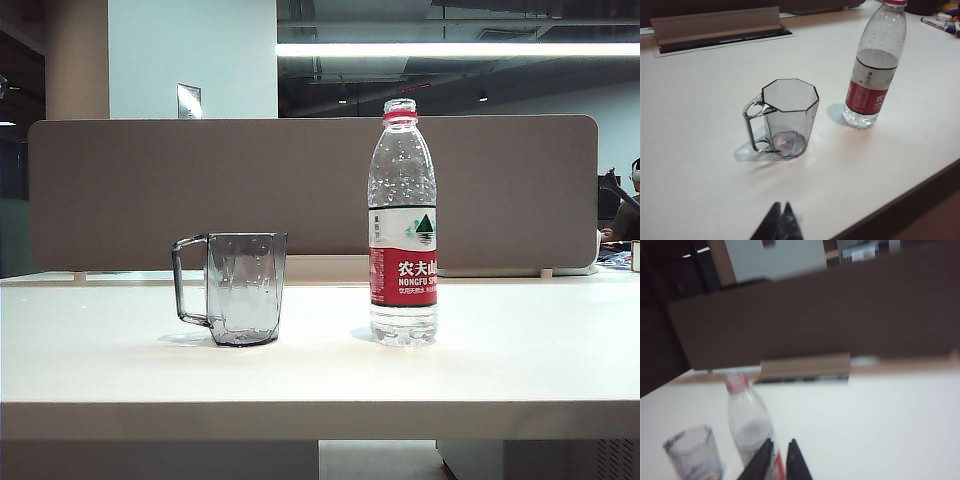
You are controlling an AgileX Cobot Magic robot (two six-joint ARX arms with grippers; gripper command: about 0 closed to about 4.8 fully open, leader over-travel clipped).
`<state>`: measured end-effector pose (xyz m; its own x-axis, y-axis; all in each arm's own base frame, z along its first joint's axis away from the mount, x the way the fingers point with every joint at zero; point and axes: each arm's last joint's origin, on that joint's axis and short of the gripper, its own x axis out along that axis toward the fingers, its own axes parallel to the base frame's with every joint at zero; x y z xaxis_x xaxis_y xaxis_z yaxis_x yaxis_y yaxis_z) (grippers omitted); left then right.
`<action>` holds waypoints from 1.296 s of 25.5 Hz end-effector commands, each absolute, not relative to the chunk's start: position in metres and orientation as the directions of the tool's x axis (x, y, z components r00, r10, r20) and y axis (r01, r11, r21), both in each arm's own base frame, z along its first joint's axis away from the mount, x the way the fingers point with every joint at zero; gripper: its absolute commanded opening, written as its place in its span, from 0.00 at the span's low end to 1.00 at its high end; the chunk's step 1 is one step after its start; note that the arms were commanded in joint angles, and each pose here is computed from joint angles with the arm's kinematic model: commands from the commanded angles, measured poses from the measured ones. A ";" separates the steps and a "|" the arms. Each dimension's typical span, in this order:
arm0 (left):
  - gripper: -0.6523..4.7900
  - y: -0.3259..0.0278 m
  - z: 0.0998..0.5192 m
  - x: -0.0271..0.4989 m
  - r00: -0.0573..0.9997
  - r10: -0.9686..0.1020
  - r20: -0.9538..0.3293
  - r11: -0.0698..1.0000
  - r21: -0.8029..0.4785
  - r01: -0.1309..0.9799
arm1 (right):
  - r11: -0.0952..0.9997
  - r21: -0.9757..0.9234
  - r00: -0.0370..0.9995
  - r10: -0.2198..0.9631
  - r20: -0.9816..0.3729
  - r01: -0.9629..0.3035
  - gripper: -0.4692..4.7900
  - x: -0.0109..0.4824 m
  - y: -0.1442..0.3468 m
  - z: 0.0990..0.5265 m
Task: Pick up the mineral water bottle on the table and pour a little water into the mug.
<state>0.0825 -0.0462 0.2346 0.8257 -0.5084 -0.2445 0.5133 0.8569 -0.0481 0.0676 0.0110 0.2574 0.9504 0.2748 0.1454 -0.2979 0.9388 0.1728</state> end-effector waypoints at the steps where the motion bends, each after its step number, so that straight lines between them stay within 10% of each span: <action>1: 0.11 -0.046 0.236 0.082 0.827 -0.510 -0.237 0.856 -0.047 0.514 | 0.946 0.036 0.933 0.310 0.181 -0.322 0.27 0.065 0.012 0.293; 7: 0.11 -0.046 0.236 0.082 0.827 -0.510 -0.236 0.856 -0.047 0.514 | 0.872 -0.025 0.863 0.488 0.128 -0.489 0.56 0.107 0.020 0.361; 18: 0.11 -0.046 0.236 0.082 0.827 -0.510 -0.236 0.856 -0.047 0.515 | 0.925 0.040 0.912 0.380 -0.155 -0.378 0.49 0.205 0.049 0.298; 33: 0.11 -0.046 0.236 0.082 0.827 -0.510 -0.236 0.856 -0.047 0.514 | 0.932 -0.059 0.921 0.342 -0.188 -0.358 0.40 0.150 0.111 0.173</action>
